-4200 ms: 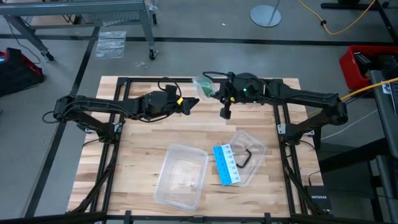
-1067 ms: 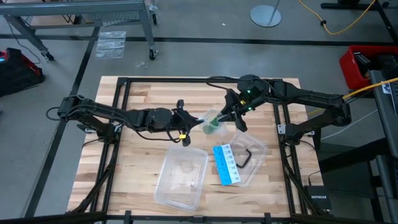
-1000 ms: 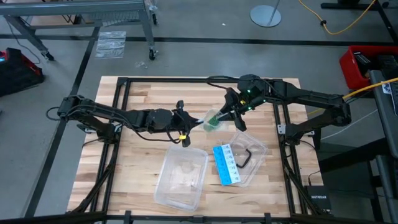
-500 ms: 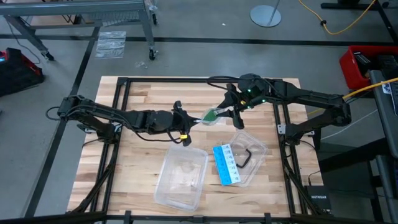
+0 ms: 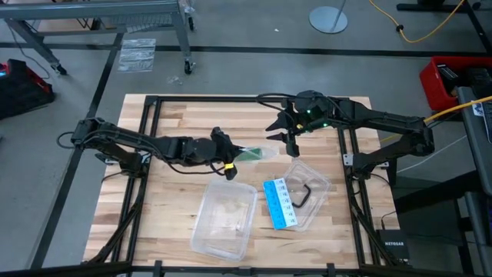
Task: Roll bandage
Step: Close the transparent zip bag
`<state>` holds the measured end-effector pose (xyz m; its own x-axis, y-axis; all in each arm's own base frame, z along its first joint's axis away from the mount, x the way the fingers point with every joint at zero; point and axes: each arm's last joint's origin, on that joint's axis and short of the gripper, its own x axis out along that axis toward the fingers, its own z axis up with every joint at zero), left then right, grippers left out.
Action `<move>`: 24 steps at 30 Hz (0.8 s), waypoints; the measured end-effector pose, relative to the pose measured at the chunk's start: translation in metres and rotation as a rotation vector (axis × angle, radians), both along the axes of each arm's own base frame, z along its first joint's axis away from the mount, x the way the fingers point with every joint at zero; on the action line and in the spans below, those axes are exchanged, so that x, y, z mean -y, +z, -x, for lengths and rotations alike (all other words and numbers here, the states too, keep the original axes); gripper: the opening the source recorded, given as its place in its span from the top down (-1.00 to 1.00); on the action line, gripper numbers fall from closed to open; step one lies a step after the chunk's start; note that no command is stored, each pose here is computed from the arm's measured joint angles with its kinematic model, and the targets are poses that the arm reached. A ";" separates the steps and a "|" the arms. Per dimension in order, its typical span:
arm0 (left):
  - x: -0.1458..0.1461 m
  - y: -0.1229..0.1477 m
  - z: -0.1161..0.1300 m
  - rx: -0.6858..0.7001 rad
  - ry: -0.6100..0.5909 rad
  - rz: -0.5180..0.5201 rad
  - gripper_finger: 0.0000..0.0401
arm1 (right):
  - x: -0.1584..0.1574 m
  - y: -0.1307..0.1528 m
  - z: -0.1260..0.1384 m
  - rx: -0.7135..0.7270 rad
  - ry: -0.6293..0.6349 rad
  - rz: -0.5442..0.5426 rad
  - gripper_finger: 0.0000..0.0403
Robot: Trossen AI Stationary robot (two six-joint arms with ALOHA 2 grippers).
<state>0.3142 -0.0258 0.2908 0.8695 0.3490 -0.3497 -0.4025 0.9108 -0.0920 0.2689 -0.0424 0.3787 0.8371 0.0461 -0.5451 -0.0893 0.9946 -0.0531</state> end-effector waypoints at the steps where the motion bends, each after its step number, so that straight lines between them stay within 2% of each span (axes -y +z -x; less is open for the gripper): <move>1: 0.000 0.000 0.000 0.001 0.000 0.000 1.00 | 0.000 0.000 0.000 0.000 0.001 -0.001 0.35; 8: 0.000 0.000 0.000 0.001 0.000 0.000 1.00 | -0.001 -0.002 0.000 -0.019 -0.003 -0.023 0.35; 14: 0.000 0.000 0.000 0.001 -0.001 0.000 1.00 | 0.001 -0.017 -0.015 -0.072 0.003 -0.085 0.35; 20: 0.000 -0.001 0.000 -0.007 -0.001 -0.001 1.00 | 0.005 -0.038 -0.035 -0.144 0.014 -0.081 0.35; 24: 0.000 -0.002 0.001 -0.018 -0.002 -0.003 1.00 | 0.005 -0.041 -0.038 -0.146 0.034 -0.055 0.35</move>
